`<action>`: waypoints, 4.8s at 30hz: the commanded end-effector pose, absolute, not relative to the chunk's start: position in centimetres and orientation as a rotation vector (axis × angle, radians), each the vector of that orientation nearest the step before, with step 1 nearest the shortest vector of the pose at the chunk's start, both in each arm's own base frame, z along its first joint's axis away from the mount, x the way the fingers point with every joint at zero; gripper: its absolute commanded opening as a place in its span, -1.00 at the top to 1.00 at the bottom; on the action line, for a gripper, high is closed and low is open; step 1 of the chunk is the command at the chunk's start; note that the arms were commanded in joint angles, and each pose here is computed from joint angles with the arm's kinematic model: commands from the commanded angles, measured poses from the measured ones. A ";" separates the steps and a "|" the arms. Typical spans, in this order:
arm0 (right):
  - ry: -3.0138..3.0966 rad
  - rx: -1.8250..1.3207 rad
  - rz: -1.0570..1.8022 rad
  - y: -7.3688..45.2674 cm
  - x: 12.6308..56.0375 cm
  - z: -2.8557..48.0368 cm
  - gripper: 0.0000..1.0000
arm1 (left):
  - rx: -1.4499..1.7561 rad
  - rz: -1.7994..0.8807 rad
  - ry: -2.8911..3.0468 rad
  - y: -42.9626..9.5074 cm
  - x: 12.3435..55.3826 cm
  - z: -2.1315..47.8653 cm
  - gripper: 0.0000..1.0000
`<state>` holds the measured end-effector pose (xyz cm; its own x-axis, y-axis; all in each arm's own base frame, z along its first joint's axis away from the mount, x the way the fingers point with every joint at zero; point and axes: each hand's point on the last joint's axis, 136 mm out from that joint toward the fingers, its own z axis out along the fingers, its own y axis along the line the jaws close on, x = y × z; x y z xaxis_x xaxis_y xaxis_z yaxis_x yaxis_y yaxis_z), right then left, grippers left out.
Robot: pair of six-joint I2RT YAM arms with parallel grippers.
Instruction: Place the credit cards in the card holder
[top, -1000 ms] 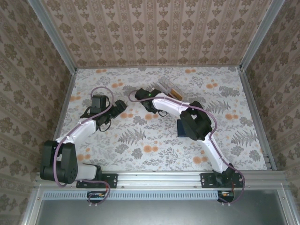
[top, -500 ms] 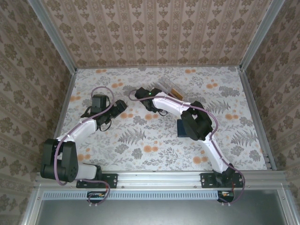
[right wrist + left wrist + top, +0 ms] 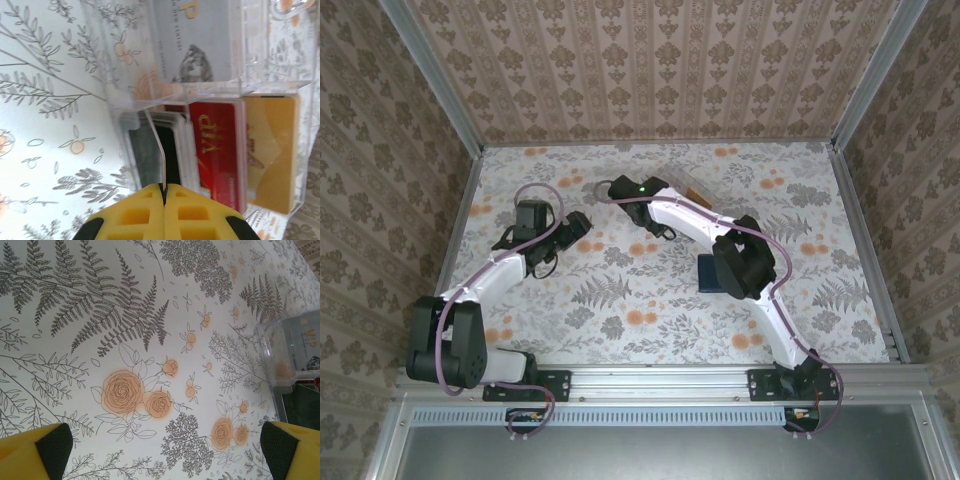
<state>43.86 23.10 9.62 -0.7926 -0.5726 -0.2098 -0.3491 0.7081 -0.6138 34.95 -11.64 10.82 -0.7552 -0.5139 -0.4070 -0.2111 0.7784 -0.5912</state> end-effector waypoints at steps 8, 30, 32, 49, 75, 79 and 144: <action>2.645 -0.616 -0.551 22.4 42.4 13.9 0.92 | -0.525 -0.779 2.372 -12.5 35.8 12.4 -1.00; 2.403 -0.046 1.462 25.7 39.5 25.2 1.00 | 0.033 -1.629 2.144 -27.5 37.8 23.2 -0.88; 2.386 -0.065 1.500 26.0 39.1 25.4 1.00 | 0.049 -1.673 2.133 -28.6 37.9 23.6 -0.85; 2.386 -0.021 1.552 26.1 40.2 23.7 0.96 | 0.147 -1.928 2.022 -32.0 36.9 26.1 0.47; 2.385 -0.060 1.549 28.1 39.8 22.8 0.12 | -0.061 -2.025 1.913 -31.5 38.6 27.0 0.95; 2.409 0.029 1.454 27.0 40.9 21.7 0.22 | -0.050 -2.036 1.906 -31.5 38.3 27.4 0.78; 2.450 -0.770 0.074 19.2 42.6 10.8 0.93 | -0.342 -1.466 2.345 -24.3 37.7 15.9 1.00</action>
<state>41.93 21.54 12.07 -0.7492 -0.3254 -0.5769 -0.4822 0.8651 0.1381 37.82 -24.57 14.67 -0.9061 -0.4131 -0.0918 -0.0805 0.3811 -0.9210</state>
